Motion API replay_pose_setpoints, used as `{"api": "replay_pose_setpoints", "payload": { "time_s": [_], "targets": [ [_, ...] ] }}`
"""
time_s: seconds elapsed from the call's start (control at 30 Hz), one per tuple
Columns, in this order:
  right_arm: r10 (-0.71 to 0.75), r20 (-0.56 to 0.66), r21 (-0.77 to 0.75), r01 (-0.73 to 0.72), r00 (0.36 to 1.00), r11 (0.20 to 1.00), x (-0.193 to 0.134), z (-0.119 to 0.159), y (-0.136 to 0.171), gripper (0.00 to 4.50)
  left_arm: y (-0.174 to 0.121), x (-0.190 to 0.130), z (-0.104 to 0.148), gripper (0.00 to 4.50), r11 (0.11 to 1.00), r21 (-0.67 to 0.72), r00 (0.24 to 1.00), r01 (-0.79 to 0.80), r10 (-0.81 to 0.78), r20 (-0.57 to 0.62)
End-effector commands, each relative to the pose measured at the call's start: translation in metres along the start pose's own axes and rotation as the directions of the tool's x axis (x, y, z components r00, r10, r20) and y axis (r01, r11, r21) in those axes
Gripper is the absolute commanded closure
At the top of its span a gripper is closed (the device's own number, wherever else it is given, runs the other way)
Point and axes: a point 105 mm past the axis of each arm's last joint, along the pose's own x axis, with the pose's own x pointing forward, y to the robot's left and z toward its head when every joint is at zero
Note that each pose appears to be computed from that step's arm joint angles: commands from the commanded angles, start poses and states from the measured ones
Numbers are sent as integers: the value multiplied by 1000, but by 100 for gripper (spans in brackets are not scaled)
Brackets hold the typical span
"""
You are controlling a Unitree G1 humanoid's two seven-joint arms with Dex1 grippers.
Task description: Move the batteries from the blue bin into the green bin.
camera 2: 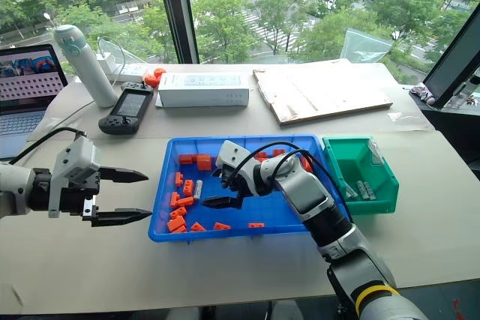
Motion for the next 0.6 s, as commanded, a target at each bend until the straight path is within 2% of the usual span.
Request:
{"api": "replay_pose_setpoints", "payload": {
  "time_s": [0.03, 0.43, 0.6],
  "targets": [
    [-15, -38, -96, 12, 999, 995, 5, -1, -8, 2, -1, -9, 7, 0, 998, 50, 999, -29, 30, -11],
    [91, -52, -145, -98, 994, 985, 30, -1, -2, 2, -4, -19, 0, 0, 996, 52, 995, -72, 75, -68],
    [103, -24, -113, -105, 994, 988, 38, 0, -3, 2, -4, -29, -7, 0, 994, 44, 988, -104, 109, -105]
  ]
}}
